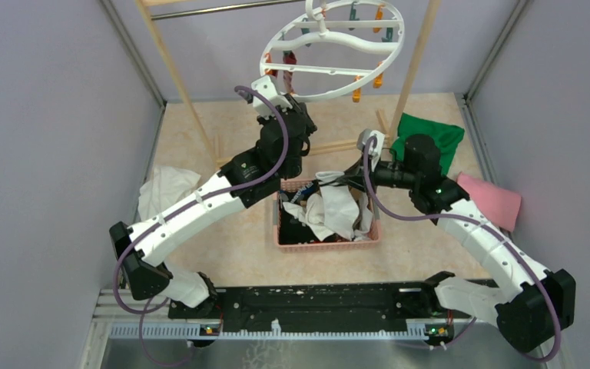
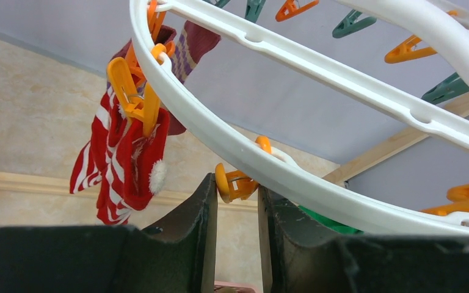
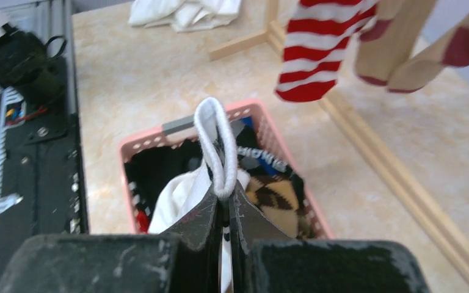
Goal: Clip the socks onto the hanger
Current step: Clamp the sock onto the hanger.
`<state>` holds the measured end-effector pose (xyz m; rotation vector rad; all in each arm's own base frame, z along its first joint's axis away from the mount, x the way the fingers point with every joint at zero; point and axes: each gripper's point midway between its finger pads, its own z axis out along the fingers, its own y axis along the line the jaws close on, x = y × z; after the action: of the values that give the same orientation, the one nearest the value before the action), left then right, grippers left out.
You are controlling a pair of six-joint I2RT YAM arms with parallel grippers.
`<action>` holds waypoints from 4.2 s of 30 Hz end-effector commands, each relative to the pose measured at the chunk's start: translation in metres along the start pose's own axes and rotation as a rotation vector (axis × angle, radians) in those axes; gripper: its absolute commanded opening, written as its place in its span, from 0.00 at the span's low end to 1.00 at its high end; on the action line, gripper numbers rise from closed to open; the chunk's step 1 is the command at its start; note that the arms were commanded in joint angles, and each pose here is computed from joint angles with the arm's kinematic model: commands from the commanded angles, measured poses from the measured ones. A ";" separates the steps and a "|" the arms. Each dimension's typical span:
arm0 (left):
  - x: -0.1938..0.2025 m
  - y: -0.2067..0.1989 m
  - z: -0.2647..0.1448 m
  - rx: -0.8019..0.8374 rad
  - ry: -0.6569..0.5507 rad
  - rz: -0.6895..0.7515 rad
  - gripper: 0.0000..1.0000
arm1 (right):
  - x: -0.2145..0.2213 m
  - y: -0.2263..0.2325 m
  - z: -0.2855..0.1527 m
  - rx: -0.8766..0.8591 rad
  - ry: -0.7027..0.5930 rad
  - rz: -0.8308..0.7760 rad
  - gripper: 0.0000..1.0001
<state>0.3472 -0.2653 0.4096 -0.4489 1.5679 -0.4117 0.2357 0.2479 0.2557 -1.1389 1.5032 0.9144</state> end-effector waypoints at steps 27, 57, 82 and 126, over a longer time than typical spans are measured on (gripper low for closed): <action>-0.025 -0.010 -0.012 0.069 -0.006 -0.126 0.04 | -0.150 -0.077 -0.001 0.655 -0.378 -0.079 0.00; -0.019 -0.015 -0.011 0.085 0.017 -0.129 0.04 | -0.163 -0.075 0.016 0.692 -0.386 -0.057 0.00; -0.023 -0.019 -0.012 0.101 0.014 -0.125 0.04 | -0.127 -0.078 0.011 0.744 -0.325 -0.050 0.00; -0.014 -0.020 -0.010 0.108 0.033 -0.128 0.04 | -0.166 -0.074 0.024 0.685 -0.386 -0.001 0.00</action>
<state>0.3399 -0.2789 0.4148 -0.4379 1.5867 -0.5485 0.3302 0.2816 0.3709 -0.4725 1.4177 0.4548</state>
